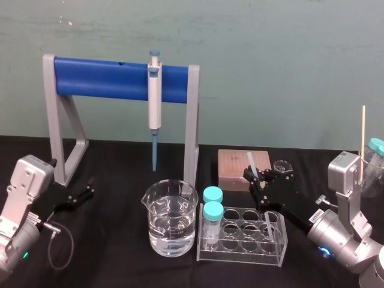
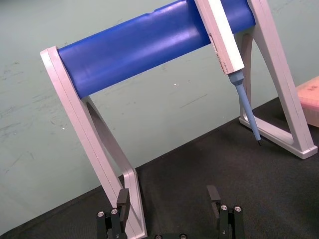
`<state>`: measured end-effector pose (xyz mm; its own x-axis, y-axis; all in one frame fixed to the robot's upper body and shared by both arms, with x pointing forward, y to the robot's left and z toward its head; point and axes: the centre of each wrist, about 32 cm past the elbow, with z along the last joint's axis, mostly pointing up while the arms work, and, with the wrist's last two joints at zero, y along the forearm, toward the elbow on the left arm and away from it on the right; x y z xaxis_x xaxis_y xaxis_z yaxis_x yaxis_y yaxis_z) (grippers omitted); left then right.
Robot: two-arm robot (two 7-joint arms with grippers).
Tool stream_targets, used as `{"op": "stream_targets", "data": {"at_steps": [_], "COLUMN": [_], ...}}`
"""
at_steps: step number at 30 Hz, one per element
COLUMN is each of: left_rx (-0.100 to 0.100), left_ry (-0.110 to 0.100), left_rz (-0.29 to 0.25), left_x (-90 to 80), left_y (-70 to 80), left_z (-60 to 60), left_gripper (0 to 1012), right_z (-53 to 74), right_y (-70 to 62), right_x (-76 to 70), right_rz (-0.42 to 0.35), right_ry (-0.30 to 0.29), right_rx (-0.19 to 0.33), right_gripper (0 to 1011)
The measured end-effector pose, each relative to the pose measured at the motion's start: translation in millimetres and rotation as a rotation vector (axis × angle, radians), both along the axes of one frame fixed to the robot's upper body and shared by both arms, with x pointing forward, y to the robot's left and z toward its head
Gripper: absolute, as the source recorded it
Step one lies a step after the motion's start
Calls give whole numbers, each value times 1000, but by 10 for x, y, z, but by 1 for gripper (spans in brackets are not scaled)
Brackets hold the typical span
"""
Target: Pick up the stirring rod with one hand, then place it down.
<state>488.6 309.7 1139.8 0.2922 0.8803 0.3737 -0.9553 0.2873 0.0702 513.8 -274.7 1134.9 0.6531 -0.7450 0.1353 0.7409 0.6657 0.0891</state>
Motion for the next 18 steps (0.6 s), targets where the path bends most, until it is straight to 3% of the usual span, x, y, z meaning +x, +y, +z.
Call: {"op": "stream_targets", "data": {"at_steps": [11, 18], "left_rx": [0, 0], "left_ry": [0, 0], "left_rz": [0, 0], "left_x": [0, 0], "left_y": [0, 0], "left_z": [0, 0], "left_gripper": [1000, 1000], "right_z": [3, 4], "right_y": [0, -2], "right_x": [0, 0], "right_rz": [0, 0], "right_ry": [-4, -5], "right_rx": [2, 3], "right_gripper": [82, 324]}}
